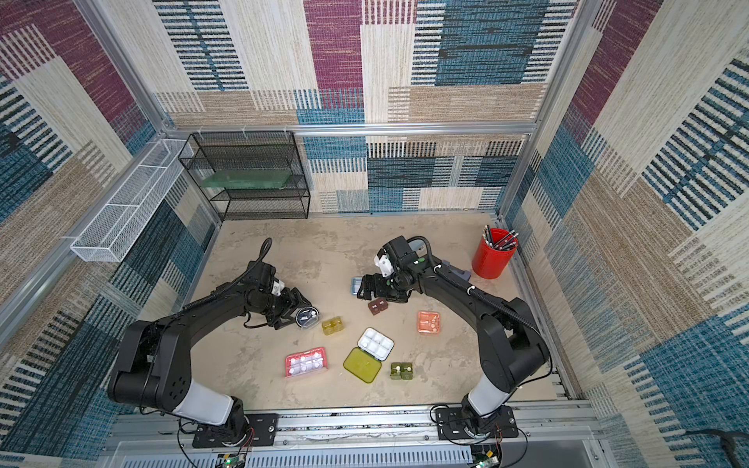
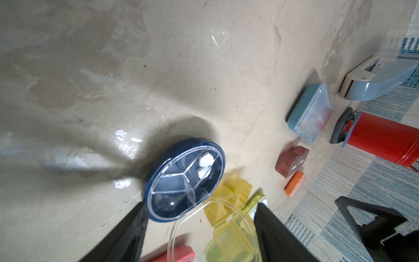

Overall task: Close pillboxes
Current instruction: Move the pillbox to the center of the board.

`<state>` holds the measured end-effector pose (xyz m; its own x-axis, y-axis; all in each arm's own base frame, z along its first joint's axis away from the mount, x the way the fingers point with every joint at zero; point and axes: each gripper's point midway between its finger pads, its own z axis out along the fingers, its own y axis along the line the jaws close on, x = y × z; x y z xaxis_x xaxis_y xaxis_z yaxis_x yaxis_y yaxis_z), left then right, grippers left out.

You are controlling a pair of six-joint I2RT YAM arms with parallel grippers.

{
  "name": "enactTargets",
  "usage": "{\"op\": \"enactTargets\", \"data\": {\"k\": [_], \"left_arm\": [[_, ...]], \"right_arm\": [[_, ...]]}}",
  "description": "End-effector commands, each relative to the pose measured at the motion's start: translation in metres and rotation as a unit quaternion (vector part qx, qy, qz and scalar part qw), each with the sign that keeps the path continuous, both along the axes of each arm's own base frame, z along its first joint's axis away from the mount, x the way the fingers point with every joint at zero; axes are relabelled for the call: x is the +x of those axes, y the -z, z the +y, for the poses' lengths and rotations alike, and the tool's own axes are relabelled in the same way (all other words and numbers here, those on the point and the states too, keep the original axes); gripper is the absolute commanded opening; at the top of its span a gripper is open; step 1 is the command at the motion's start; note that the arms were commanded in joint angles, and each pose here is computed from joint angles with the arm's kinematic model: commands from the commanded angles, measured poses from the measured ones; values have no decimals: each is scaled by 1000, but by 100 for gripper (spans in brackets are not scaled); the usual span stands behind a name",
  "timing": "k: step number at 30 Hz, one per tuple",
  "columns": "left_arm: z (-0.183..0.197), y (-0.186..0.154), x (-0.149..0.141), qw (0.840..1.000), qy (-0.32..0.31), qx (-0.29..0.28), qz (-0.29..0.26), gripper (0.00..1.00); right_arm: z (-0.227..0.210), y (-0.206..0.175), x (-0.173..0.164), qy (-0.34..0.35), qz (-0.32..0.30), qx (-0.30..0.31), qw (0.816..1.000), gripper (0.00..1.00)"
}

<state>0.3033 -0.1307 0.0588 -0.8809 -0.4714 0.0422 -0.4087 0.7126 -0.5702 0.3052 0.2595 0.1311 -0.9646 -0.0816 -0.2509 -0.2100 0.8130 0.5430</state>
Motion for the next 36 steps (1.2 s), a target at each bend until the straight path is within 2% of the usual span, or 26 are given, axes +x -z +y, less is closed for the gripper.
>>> {"op": "enactTargets", "data": {"k": [1, 9, 36], "left_arm": [[2, 3, -1, 1000, -2, 4, 2, 77], [0, 15, -4, 1000, -5, -4, 14, 77], [-28, 16, 13, 999, 9, -43, 13, 70]], "right_arm": [[-1, 1, 4, -2, -5, -6, 1000, 95], [0, 4, 5, -3, -3, -7, 1000, 95], [-5, -1, 1, 21, -6, -6, 1000, 95]]}}
